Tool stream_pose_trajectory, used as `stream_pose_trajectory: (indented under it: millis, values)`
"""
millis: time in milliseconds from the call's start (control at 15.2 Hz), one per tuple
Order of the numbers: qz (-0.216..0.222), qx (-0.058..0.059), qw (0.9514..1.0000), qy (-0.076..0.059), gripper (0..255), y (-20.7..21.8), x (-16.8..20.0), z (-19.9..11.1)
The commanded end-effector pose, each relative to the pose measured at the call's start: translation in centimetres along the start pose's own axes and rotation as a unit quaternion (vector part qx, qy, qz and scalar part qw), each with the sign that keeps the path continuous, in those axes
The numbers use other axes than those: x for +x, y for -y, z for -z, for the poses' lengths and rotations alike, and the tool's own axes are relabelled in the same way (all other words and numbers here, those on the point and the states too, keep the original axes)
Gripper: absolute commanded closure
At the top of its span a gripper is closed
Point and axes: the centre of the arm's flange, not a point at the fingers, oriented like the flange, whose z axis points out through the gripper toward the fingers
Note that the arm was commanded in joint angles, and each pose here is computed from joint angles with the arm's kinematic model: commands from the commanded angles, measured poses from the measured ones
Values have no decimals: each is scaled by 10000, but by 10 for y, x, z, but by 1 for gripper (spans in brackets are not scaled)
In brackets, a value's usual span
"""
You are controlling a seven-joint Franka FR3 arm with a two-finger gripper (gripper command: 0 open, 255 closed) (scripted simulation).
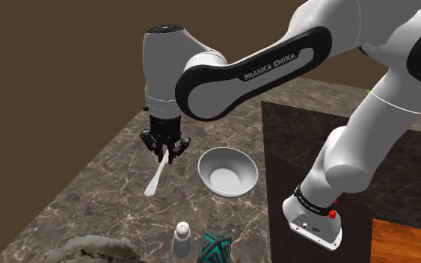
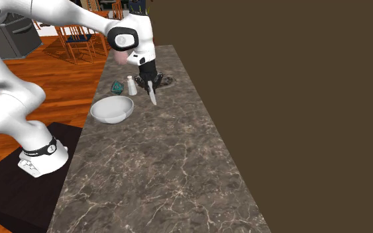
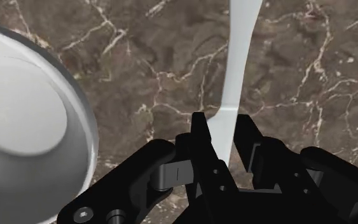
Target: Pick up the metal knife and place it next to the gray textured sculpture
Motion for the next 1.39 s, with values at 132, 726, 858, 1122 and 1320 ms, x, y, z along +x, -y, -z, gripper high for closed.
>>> stream_pose_trajectory:
  millis: [132,726,858,1122,1320]
  values:
    - [-9,-2,10000,-2,255,-21,-51,5]
    - [-9,-2,10000,-2,255,-66,-161,5]
    - [-9,-2,10000,-2,255,-76,-185,6]
    - [-9,-2,10000,-2,255,-97,-234,6]
    - [-9,-2,10000,-2,255,-112,-271,6]
